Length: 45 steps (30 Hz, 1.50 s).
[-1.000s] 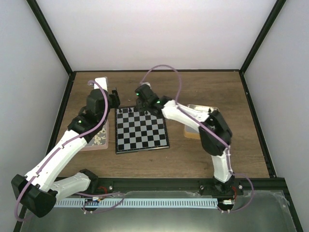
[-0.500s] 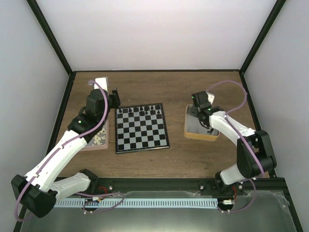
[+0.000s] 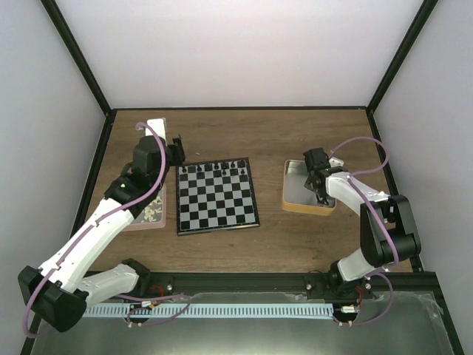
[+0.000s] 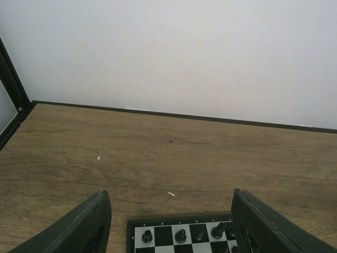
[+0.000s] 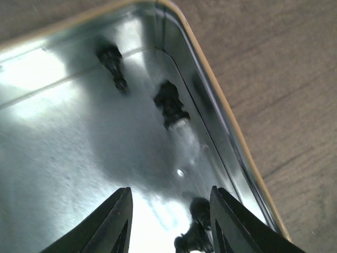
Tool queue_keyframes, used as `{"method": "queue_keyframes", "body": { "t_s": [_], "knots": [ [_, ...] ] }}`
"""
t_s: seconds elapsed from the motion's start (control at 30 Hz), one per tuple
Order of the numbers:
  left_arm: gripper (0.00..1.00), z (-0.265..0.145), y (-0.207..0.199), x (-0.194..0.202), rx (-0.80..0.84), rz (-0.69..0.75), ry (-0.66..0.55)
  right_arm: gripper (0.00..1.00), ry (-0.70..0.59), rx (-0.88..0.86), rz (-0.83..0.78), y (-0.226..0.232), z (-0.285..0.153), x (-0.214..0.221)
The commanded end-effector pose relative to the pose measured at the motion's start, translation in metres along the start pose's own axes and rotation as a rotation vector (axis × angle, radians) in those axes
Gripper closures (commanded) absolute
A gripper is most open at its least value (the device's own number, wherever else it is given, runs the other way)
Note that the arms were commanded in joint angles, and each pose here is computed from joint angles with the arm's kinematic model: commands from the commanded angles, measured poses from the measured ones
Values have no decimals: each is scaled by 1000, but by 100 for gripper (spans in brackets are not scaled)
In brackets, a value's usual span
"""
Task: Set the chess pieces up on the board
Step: Pick up the chess piece from the storage box.
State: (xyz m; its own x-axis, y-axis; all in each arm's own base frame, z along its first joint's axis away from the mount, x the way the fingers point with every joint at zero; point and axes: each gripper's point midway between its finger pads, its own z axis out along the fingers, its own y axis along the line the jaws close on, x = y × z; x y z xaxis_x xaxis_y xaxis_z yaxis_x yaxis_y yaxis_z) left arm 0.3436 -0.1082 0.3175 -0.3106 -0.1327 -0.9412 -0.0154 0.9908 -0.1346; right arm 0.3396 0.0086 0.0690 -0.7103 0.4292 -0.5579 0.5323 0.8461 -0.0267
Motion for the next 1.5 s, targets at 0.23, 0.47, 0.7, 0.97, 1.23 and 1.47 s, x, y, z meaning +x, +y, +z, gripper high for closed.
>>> {"method": "queue_keyframes", "body": {
  "t_s": [0.23, 0.47, 0.7, 0.97, 1.23, 1.47],
  "knots": [
    [35, 7, -1, 3, -1, -8, 0, 52, 71, 88, 16, -26, 8, 29],
    [35, 8, -1, 4, -1, -8, 3, 56, 82, 97, 16, -29, 11, 36],
    [35, 7, 0, 5, -8, -7, 3, 71, 69, 99, 12, -26, 14, 32],
    [35, 7, 1, 4, -9, -6, 1, 88, 27, 80, 3, -21, 9, 18],
    [36, 7, 1, 3, -8, -10, -1, 93, -59, -86, -13, 8, -18, -15],
    [36, 7, 0, 3, -4, -10, 0, 94, -60, -228, -33, 31, -35, -23]
  ]
}}
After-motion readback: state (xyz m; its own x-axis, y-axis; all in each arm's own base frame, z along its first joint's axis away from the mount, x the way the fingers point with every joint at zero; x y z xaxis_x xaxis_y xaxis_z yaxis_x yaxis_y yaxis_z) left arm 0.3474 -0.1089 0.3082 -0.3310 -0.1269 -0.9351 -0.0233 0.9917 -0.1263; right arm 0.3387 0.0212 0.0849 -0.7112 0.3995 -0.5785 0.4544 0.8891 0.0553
